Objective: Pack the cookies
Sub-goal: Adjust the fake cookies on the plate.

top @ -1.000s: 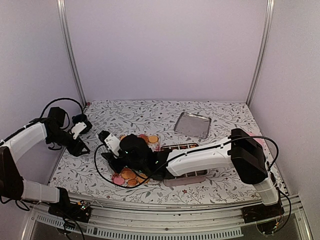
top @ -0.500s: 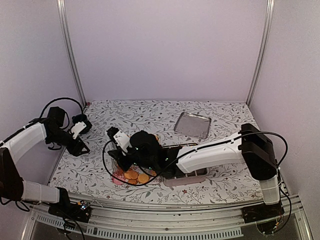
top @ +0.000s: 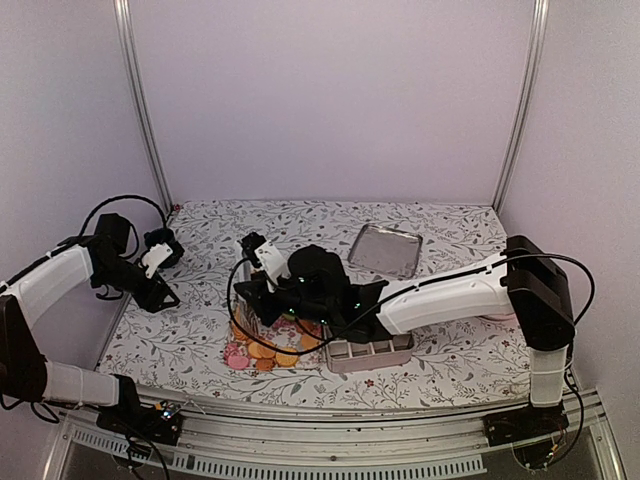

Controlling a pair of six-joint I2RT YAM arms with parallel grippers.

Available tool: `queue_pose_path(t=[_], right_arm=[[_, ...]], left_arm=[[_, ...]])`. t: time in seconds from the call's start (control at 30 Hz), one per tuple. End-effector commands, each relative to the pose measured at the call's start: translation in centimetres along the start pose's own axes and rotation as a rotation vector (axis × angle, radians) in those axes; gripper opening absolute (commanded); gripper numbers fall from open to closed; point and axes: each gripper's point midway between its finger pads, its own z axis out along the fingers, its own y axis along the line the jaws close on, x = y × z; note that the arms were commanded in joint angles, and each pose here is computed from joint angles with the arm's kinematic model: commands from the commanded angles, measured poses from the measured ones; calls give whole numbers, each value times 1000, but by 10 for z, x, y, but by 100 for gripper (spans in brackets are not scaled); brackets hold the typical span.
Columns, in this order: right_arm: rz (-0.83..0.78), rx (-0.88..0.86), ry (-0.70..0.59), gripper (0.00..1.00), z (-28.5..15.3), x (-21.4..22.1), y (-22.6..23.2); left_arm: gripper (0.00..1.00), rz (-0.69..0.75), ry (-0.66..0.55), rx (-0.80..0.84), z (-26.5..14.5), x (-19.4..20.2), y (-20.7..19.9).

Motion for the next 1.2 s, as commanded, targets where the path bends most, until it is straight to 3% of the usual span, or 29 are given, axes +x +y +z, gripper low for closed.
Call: queue_pose_path(t=[0.0,0.1,0.27,0.53,0.93,1.17], right_arm=[[33,2,-107,7,-9,-42,2],[34,-4,-90,29,3,-36,5],[7,32,-48,37,26,-19,5],[-39,69,-15,39,49,0,0],[-137,169,35,38,51,23,-12],[-121,99,46,38,53,27,1]], left_arm=[[63,16,-33,1,-4,-9,-1],[63,17,-34,-1,-5,-9,-1],[63,22,-33,-5,-5,-7,-3],[63,28,-30,-9,-5,-7,-2],[63,31,-31,-3,-3,-5,-3],[63,32,-26,-10,-3,-4,-2]])
